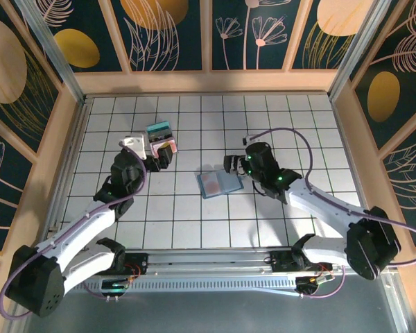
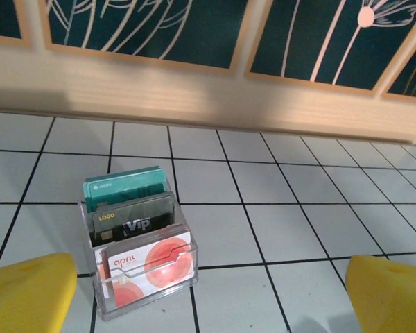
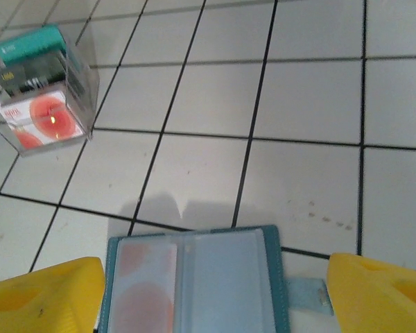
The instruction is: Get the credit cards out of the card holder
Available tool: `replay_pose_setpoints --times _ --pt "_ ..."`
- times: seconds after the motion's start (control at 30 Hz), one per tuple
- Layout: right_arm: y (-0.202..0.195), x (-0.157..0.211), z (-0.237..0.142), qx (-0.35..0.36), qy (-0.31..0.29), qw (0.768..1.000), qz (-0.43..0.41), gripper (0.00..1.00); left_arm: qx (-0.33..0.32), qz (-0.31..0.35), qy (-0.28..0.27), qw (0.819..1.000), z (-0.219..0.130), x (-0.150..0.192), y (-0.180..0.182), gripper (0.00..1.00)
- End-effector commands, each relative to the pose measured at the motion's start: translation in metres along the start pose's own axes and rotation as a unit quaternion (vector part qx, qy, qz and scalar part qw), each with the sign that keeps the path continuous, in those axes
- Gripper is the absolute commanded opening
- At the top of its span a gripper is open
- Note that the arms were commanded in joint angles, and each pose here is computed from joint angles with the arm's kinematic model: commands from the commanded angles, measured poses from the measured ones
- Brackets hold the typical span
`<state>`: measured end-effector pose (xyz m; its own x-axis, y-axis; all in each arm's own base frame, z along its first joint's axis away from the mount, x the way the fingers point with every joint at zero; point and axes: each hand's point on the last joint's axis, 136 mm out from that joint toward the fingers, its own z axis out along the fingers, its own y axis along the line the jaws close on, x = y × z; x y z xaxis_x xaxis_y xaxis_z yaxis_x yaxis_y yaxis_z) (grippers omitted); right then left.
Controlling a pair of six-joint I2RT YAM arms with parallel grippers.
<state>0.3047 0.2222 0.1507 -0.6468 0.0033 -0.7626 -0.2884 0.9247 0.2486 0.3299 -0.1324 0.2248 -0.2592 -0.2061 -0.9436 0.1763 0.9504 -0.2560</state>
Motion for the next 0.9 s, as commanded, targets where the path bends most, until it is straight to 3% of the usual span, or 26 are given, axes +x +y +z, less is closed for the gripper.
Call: replay_pose_setpoints --times 0.0,0.2,0.43,0.87 --pt "0.014 0.002 0.009 0.004 0.011 1.0 -0.009 0.8 -0.081 -0.032 -0.04 0.995 -0.009 -0.006 0.019 0.99" --pt "0.044 0.03 0.03 -0.003 0.068 0.997 -0.037 0.71 -0.139 -0.095 -0.039 0.985 -0.012 0.017 0.041 0.99" --pt "0.056 0.056 0.049 0.023 0.124 0.99 -0.07 0.55 -0.154 -0.127 -0.019 0.98 -0.004 0.036 0.046 0.99" --pt "0.07 0.098 0.071 0.017 0.2 0.974 -0.105 0.55 -0.166 -0.128 -0.012 0.978 -0.001 0.045 0.05 0.99"
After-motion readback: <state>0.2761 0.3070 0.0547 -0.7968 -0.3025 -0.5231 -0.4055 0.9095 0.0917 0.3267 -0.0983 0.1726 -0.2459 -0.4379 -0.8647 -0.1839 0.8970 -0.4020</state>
